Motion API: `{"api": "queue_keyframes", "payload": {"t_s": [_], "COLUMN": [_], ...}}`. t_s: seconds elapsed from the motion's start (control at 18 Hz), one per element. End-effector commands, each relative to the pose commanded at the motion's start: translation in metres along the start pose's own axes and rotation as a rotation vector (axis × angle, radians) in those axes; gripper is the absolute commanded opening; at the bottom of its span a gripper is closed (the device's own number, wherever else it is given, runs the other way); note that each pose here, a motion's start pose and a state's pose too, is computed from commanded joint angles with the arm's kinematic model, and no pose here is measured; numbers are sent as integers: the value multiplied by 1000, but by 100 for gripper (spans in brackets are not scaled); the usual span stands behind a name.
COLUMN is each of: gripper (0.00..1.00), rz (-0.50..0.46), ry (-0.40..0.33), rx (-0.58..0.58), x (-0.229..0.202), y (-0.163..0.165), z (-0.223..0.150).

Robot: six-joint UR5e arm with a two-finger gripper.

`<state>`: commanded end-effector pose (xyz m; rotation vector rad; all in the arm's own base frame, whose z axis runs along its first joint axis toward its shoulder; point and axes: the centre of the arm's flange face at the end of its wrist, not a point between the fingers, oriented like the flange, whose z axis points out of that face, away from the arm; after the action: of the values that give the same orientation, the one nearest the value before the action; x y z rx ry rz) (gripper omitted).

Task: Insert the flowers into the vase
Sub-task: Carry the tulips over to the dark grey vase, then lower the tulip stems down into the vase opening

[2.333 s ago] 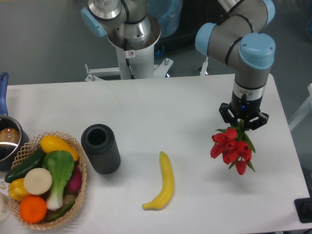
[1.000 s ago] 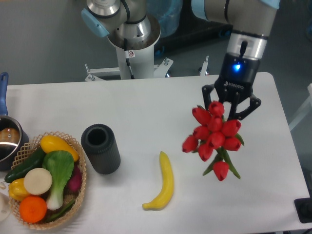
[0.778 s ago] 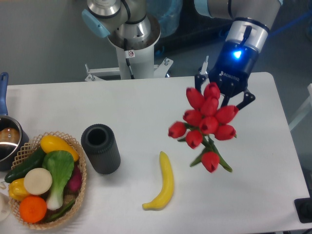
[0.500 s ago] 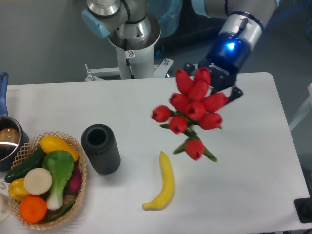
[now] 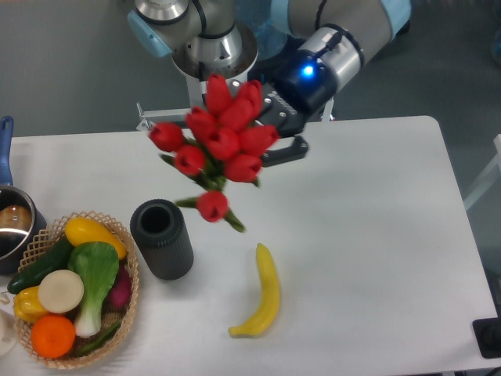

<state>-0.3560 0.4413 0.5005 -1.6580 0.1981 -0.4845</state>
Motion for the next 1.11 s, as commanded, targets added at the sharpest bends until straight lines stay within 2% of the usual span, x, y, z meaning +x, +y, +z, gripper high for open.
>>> {"api": "queue_keyframes", "payload": {"t_s": [0.44,1.11], "gripper": [27,30], "rz": [-54,-44], "ry": [58,95], "rx": [-16,-30], "x": [19,20], "y": [35,63], "z": [29,51]}}
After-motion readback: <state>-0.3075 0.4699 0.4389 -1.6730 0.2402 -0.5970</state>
